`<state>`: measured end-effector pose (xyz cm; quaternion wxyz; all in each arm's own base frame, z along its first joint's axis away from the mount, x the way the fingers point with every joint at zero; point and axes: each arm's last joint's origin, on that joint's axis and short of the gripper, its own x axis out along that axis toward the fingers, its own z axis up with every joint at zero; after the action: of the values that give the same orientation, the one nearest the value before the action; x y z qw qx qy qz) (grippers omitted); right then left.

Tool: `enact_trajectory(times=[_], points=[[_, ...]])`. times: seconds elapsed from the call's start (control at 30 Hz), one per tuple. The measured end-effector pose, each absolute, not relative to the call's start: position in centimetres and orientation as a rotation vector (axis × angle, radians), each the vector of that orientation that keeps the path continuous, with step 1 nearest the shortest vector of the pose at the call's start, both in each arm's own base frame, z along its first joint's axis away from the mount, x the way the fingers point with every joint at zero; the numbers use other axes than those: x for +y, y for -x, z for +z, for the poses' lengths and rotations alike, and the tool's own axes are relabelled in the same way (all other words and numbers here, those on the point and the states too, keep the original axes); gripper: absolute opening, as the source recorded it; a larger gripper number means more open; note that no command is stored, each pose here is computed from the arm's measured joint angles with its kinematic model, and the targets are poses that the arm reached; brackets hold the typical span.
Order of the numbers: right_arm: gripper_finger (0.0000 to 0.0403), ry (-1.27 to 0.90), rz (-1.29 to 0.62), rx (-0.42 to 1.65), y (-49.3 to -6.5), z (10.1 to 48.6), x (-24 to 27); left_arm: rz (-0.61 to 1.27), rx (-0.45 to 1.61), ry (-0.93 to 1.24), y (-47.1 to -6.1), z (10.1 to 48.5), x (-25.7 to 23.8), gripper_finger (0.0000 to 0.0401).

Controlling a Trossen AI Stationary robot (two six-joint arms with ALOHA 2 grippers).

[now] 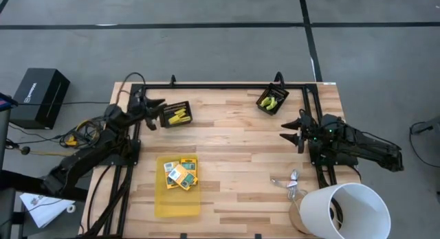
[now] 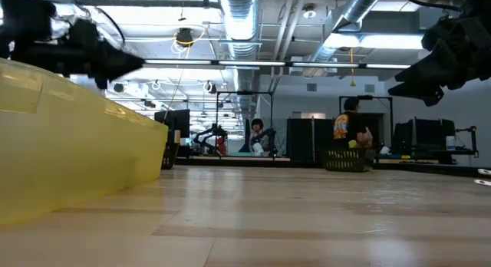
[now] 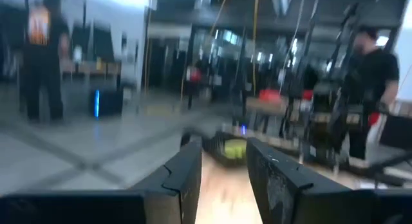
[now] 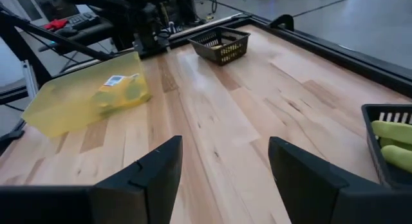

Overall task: Pick & Place School Supplies
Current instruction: Return to Home Position

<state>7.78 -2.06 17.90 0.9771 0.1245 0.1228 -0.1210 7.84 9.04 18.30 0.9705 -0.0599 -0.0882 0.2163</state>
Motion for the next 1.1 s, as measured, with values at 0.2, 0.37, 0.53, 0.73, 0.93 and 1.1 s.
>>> enact_trajectory(times=[0.2, 0.37, 0.53, 0.73, 0.93, 1.1], points=[[0.0221, -0.250, -0.237, 0.245, -7.8, 17.9, -2.0, 0.428, -0.257, 0.047, -7.7, 19.3, 8.9, 0.0118], [0.0221, -0.249, -0.236, 0.245, -7.8, 17.9, -2.0, 0.428, -0.258, 0.047, -7.7, 19.3, 8.9, 0.0118], [0.0221, -0.247, -0.236, 0.237, -7.8, 18.0, -2.1, 0.377, -0.327, -0.005, -7.6, 20.1, 7.7, 0.0118], [0.0221, -0.252, -0.236, 0.237, -7.8, 18.0, -2.0, 0.233, -0.494, -0.124, -6.8, 21.8, 5.1, 0.0118], [0.0221, -0.267, -0.242, 0.226, -7.8, 18.1, -2.1, 0.155, -0.606, -0.202, -6.1, 22.7, 3.8, 0.0118], [0.0221, -0.332, -0.257, 0.213, -7.8, 18.1, -2.1, 0.126, -0.617, -0.199, -6.1, 22.8, 3.6, 0.0118]])
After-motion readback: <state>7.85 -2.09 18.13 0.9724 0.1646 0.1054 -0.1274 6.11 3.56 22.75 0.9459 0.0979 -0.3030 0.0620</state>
